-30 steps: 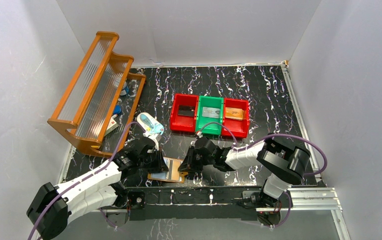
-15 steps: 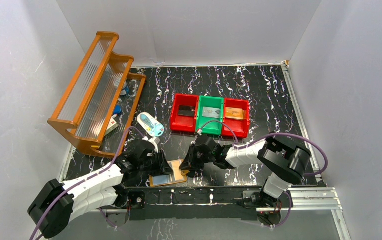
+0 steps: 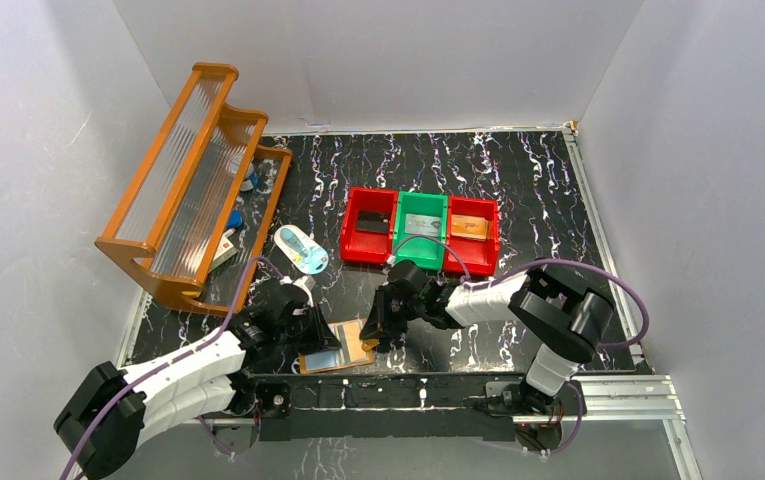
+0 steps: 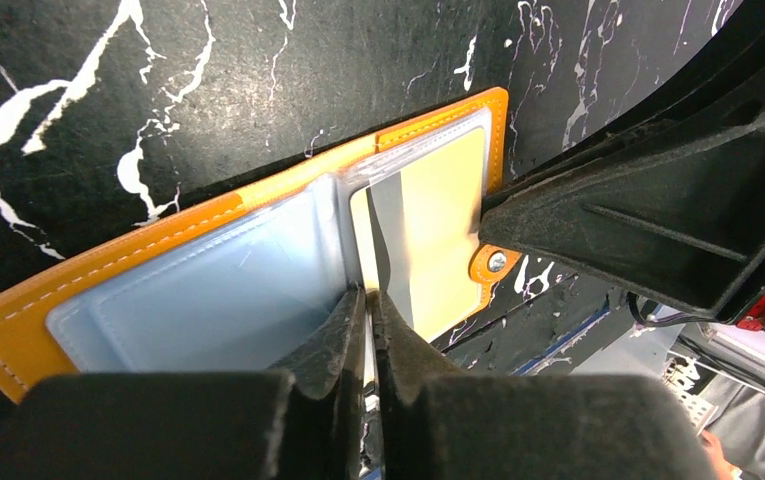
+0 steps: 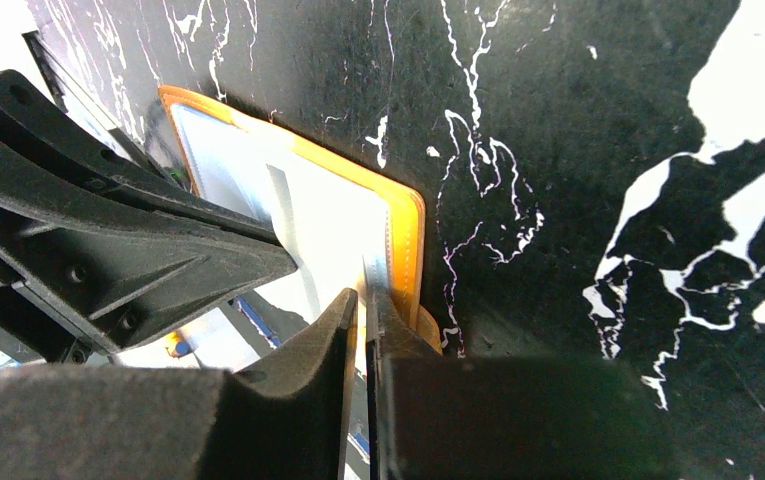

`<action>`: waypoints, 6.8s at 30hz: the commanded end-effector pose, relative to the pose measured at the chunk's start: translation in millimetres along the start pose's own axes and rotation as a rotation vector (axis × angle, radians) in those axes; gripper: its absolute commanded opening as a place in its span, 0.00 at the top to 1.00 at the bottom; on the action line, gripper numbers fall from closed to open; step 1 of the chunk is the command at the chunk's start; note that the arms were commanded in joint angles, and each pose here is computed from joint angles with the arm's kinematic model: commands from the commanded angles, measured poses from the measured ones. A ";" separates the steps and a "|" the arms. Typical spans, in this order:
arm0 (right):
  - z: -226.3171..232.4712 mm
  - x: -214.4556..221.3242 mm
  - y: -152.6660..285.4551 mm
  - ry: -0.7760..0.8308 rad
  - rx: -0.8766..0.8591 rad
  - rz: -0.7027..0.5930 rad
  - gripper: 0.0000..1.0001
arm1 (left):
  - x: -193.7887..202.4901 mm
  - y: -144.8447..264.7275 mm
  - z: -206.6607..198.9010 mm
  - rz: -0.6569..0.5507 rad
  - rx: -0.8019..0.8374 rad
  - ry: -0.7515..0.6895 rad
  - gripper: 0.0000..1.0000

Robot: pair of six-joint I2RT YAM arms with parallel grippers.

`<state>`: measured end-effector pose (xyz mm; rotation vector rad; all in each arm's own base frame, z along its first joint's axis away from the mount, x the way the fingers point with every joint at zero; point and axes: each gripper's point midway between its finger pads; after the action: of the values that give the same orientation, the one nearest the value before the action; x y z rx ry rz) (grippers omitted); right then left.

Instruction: Take the credit cards out of the card holder

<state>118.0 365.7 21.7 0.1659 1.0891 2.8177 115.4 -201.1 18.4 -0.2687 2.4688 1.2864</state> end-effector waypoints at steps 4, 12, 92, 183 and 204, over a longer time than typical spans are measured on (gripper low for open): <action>-51.8 12.5 -13.4 0.005 0.160 0.006 0.78 | -17.6 -2.5 -15.4 -0.079 0.058 -0.004 1.00; -17.2 6.1 -3.1 0.108 0.118 -0.002 0.69 | -19.6 2.3 -13.8 -0.072 0.029 -0.035 1.00; -10.7 19.0 -16.1 -0.157 -0.072 0.007 0.78 | -30.9 24.7 -53.9 -0.150 0.240 0.018 0.94; -12.3 2.2 -12.1 0.004 0.126 -0.093 0.68 | -5.1 20.1 26.4 -0.057 -0.157 -0.059 0.41; -42.0 11.7 -23.7 -0.057 0.154 -0.038 0.73 | 8.5 10.3 -3.8 -0.083 0.102 0.058 0.70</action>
<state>119.6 390.0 28.0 0.1845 1.0370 2.7802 120.5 -186.2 25.5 -0.4384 2.4143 1.2302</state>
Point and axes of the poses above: each gripper's point midway between its finger pads, its own y axis back along the fingers, its own z axis along the line the jaws close on, x = y × z, and after that the axes turned 15 degrees about -y, right-handed
